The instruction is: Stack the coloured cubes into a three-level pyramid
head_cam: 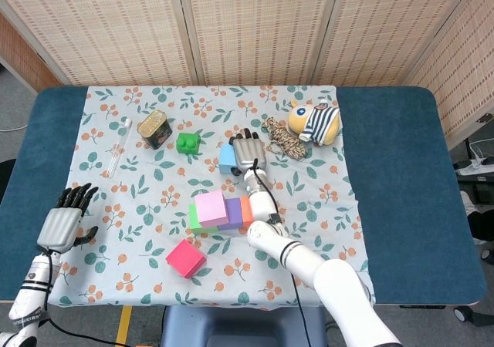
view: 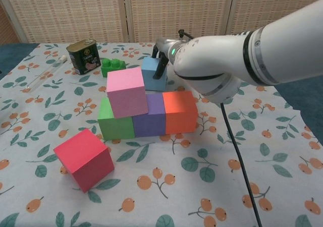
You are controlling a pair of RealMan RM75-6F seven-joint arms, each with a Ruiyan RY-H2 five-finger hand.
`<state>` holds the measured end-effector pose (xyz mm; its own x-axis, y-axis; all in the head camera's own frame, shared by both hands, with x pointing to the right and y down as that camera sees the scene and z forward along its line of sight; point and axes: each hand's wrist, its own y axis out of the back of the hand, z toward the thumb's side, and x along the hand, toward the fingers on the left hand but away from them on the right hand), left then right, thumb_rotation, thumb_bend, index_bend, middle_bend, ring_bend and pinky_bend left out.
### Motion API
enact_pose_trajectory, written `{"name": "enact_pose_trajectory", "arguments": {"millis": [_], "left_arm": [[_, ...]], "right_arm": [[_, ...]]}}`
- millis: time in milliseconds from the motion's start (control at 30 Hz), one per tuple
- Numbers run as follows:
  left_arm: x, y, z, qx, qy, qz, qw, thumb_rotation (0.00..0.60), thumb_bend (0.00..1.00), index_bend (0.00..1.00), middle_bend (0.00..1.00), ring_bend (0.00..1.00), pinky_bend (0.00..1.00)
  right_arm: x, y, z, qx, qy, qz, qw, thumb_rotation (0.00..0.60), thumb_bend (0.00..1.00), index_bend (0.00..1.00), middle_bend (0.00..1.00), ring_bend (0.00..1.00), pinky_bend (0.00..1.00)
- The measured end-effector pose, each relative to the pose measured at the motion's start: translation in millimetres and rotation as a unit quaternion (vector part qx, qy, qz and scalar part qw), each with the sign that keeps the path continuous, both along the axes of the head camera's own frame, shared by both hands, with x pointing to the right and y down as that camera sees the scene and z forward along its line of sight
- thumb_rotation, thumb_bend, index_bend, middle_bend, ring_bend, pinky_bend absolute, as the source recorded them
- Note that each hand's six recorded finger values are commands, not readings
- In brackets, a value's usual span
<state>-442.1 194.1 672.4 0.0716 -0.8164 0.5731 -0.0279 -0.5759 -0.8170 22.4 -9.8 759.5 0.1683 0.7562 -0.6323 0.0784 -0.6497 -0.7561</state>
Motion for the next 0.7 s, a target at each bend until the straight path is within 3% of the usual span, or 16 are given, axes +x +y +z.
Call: {"name": "enact_pose_trajectory", "arguments": {"millis": [333, 533, 700], "left_arm": [[3.2, 1.8, -2.2, 0.001, -0.002, 0.003, 1.0000, 0.600, 0.34, 0.00, 0.00, 0.00, 0.03], [4.8, 3.0, -4.9, 0.005, -0.004, 0.006, 1.0000, 0.600, 0.35, 0.00, 0.00, 0.00, 0.03], [12.0, 5.8, -4.7, 0.004, -0.002, 0.017, 0.9998, 0.600, 0.35, 0.00, 0.00, 0.00, 0.03]], "right_arm": [[-5.0, -5.3, -37.8, 0.024, -0.032, -0.047, 0.9981, 0.600, 0.27, 0.65, 0.22, 0.00, 0.13], [8.6, 5.3, -90.6, 0.032, -0.063, -0.097, 0.9928, 0.600, 0.28, 0.65, 0.22, 0.00, 0.13], [53.9, 12.5, -146.7, 0.043, -0.057, -0.128, 0.9893, 0.600, 0.28, 0.65, 0.22, 0.00, 0.13]]}}
